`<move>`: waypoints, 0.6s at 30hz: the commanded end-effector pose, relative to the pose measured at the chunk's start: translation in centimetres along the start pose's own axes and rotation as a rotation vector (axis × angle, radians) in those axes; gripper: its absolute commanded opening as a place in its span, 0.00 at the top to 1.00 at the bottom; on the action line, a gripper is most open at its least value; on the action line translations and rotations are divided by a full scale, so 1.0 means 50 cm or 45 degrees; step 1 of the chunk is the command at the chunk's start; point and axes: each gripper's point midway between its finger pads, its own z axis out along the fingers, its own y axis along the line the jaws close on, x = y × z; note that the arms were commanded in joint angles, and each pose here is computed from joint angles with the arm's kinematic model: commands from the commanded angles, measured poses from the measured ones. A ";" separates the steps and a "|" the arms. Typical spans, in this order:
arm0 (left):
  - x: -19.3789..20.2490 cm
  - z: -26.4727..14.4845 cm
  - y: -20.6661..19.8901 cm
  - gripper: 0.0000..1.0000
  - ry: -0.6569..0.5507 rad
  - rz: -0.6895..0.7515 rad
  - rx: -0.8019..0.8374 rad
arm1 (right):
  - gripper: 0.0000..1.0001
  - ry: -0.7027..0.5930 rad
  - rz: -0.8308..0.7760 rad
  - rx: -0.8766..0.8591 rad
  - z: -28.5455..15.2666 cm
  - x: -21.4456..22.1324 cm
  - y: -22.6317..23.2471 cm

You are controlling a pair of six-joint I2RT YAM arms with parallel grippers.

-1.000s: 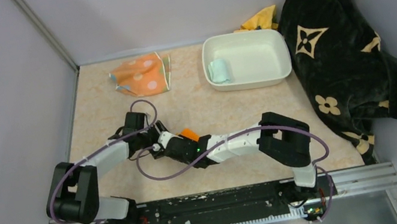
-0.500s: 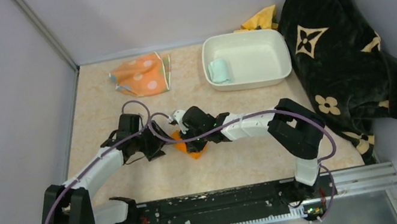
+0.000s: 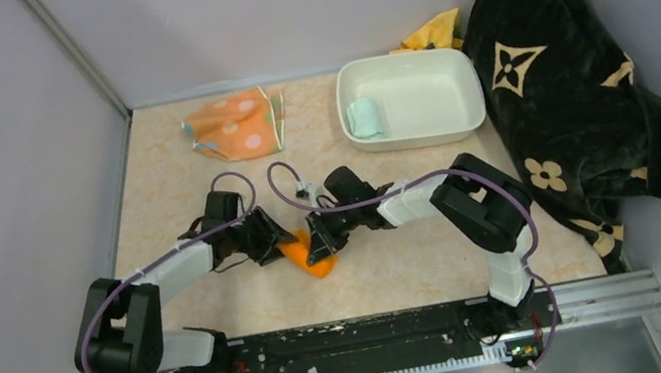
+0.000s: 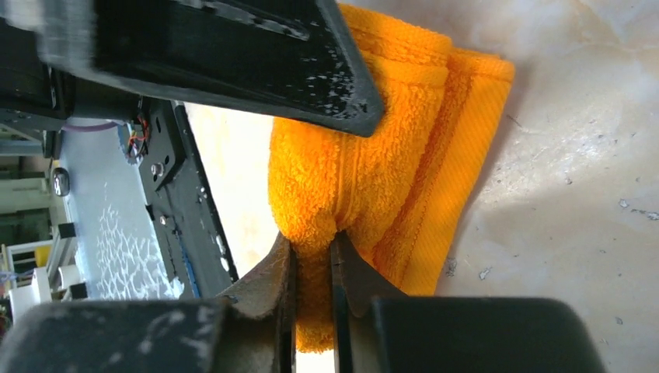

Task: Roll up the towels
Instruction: Roll the towel at the center of the board, then pick up the towel at the center of the board.

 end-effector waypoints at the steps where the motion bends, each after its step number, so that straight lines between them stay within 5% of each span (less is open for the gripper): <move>1: 0.005 0.022 0.019 0.50 0.021 -0.019 -0.028 | 0.82 0.133 0.068 0.157 -0.018 0.067 -0.022; 7: 0.016 0.032 0.067 0.54 0.045 -0.013 -0.152 | 0.45 0.029 -0.275 0.602 -0.076 -0.017 -0.008; 13: 0.021 0.039 0.087 0.55 0.068 0.001 -0.215 | 0.40 -0.005 -0.618 0.917 -0.083 -0.071 0.040; 18: 0.022 0.042 0.093 0.55 0.074 0.008 -0.233 | 0.39 0.035 -0.705 1.036 -0.049 -0.072 0.041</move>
